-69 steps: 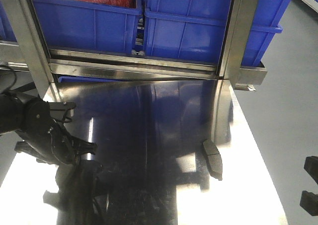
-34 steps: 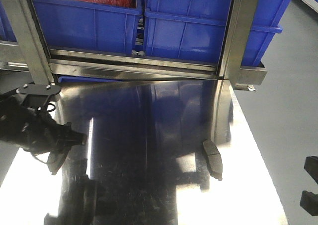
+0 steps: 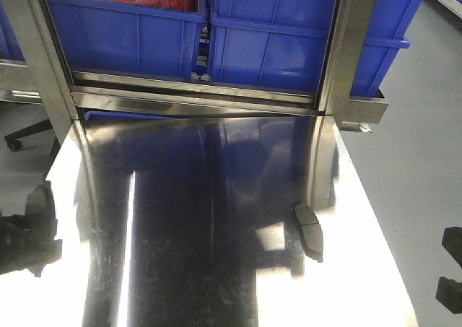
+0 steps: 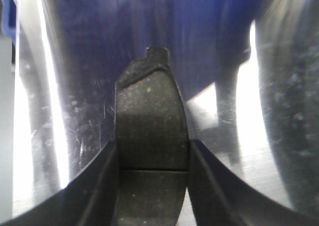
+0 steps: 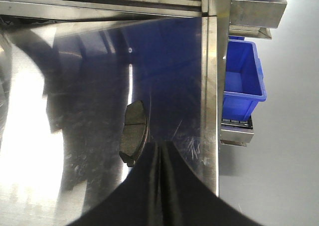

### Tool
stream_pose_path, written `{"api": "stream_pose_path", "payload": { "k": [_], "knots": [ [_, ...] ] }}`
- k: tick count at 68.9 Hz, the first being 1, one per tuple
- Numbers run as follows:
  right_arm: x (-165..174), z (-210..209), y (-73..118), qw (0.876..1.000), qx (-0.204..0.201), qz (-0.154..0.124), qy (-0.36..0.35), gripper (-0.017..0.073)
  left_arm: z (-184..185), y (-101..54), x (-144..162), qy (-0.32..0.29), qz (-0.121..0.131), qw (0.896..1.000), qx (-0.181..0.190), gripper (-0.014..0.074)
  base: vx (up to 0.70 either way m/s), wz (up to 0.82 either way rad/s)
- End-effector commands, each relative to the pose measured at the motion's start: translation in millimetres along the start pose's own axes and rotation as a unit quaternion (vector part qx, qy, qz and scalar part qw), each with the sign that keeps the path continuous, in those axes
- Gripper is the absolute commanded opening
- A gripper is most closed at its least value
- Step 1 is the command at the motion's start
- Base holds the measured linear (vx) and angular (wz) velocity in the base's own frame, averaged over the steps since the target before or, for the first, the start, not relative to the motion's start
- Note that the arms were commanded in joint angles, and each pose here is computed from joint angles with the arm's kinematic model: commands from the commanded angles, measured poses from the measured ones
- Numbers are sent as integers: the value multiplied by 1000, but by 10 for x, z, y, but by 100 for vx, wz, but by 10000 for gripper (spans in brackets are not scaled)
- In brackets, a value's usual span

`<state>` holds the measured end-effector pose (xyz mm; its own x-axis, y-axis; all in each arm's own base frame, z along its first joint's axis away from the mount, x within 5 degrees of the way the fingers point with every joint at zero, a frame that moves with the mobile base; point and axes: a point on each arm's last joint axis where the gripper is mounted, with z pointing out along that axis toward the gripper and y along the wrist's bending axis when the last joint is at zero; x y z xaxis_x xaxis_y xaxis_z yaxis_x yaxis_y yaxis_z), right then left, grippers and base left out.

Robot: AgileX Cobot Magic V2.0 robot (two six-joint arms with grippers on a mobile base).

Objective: Move and align brake pads A on conveyor
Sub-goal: 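Close the left gripper on the brake pad and lift it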

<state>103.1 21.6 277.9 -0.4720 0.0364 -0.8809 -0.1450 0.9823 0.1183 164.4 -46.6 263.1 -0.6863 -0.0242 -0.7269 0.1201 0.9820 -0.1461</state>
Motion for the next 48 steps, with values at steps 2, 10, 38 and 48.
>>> {"api": "stream_pose_path", "payload": {
  "k": [2,10,38,48],
  "knots": [
    [-138,-29,13,999,-3,-5,-44,-10,-239,-10,-76,-77,2,997,17,135,0,0],
    [-138,-29,13,999,-3,-5,-44,-10,-368,5,-30,-86,1,996,18,135,0,0],
    [-138,-29,13,999,-3,-5,-44,-10,-463,11,-18,-103,0,994,21,135,0,0],
    [-138,-29,13,999,-3,-5,-44,-10,-463,11,-18,-103,0,994,21,135,0,0]
  ]
}}
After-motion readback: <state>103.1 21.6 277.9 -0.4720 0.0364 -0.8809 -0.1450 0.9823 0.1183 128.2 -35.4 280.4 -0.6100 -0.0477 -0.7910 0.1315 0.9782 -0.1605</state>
